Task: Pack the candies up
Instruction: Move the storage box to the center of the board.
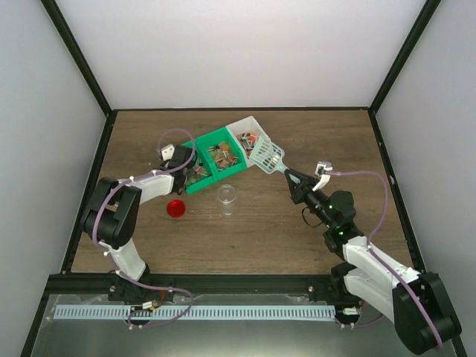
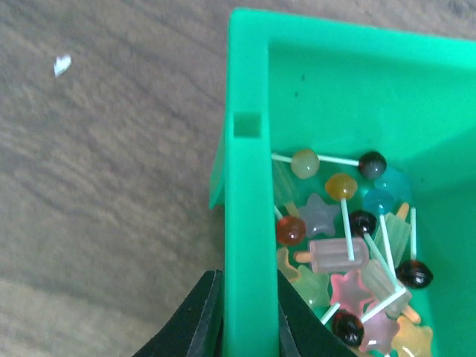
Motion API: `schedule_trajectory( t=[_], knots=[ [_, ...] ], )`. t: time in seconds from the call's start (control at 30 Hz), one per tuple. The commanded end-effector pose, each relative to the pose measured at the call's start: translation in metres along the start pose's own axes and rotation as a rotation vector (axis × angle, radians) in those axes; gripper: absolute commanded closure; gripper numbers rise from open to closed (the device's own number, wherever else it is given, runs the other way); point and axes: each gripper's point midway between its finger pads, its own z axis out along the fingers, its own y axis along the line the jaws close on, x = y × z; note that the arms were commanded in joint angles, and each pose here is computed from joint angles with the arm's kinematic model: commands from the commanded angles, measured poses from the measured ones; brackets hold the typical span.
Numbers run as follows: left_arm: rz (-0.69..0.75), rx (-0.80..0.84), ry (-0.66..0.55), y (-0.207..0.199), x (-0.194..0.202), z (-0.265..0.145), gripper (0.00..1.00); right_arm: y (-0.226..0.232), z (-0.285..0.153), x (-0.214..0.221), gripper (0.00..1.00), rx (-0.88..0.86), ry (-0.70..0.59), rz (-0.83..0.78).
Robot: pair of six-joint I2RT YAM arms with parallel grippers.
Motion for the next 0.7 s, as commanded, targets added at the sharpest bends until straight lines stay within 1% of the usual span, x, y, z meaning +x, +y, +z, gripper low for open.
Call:
schedule_trajectory(
  t=[0.0,0.07,0.2,0.37,0.4,0.47,0.6,0.63,0.67],
  knots=[
    [-0.052,-0.003,0.057,0.007,0.03,-0.015,0.85,0.005,0.001,-0.004,0.99,-0.033,-0.016,0.006],
    [-0.094,0.012,0.019,0.004,0.034,-0.026,0.83,0.005,0.002,-0.003,0.99,-0.04,-0.012,0.015],
    [-0.182,0.096,0.016,-0.006,0.048,-0.037,0.81,0.01,0.005,-0.001,0.99,-0.07,0.002,0.033],
    [-0.201,0.138,0.03,-0.011,0.058,-0.045,0.79,0.008,0.009,0.006,0.99,-0.087,0.023,0.052],
    [-0.196,0.151,0.031,-0.013,0.059,-0.048,0.78,0.007,0.01,0.008,0.99,-0.084,0.027,0.055],
    [-0.176,0.147,0.025,-0.01,0.059,-0.051,0.73,0.005,0.012,0.01,0.99,-0.082,0.032,0.06],
    [-0.107,0.102,-0.013,0.003,0.051,-0.06,0.6,0.005,0.015,0.011,0.99,-0.093,0.039,0.067],
    [-0.102,0.109,-0.031,0.005,0.047,-0.065,0.56,0.006,0.015,0.011,0.99,-0.096,0.04,0.068],
    [-0.106,0.125,-0.056,0.007,0.039,-0.074,0.5,0.006,0.016,0.01,0.99,-0.094,0.035,0.067]
  ],
)
